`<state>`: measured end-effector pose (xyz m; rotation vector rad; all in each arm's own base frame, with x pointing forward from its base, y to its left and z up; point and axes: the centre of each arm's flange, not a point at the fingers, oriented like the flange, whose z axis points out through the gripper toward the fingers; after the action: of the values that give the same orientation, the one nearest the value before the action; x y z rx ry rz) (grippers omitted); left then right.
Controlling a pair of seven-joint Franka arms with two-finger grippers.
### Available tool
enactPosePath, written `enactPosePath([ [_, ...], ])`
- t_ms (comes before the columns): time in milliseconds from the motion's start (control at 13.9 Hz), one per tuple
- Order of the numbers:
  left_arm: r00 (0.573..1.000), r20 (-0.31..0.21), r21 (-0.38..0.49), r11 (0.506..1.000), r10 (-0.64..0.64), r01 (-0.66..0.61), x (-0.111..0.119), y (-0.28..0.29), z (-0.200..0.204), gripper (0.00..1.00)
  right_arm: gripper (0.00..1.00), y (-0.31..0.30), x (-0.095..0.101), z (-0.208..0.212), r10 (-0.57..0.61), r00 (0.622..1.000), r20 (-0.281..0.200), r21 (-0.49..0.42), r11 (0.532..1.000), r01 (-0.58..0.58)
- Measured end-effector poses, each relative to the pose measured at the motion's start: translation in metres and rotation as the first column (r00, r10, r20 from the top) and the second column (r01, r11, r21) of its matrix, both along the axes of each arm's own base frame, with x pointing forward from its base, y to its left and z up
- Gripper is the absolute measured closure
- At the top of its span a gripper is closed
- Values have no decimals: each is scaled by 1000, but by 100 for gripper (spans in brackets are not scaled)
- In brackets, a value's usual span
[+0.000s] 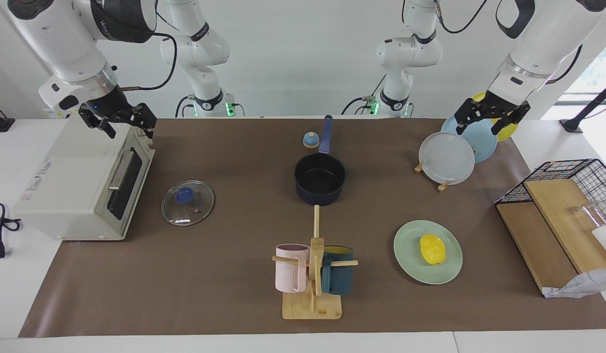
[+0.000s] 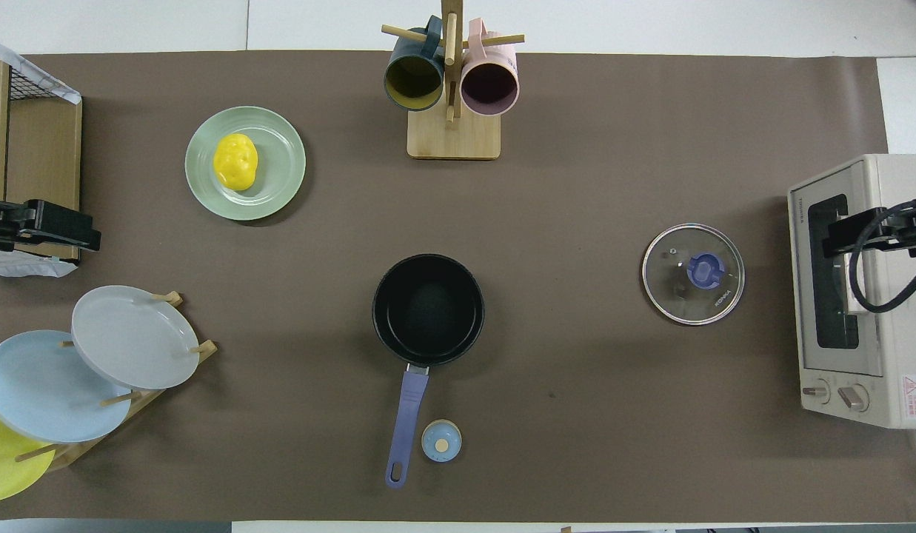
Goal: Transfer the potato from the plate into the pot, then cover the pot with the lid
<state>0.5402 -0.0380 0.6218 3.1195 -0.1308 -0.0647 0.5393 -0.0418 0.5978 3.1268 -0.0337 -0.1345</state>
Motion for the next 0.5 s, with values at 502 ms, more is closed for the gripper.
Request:
enactPosePath([
  [502,999,50,-3,1000,-2,2,6,-2,3,0,0,0,0,0,0,1000,0,0,1000,0],
])
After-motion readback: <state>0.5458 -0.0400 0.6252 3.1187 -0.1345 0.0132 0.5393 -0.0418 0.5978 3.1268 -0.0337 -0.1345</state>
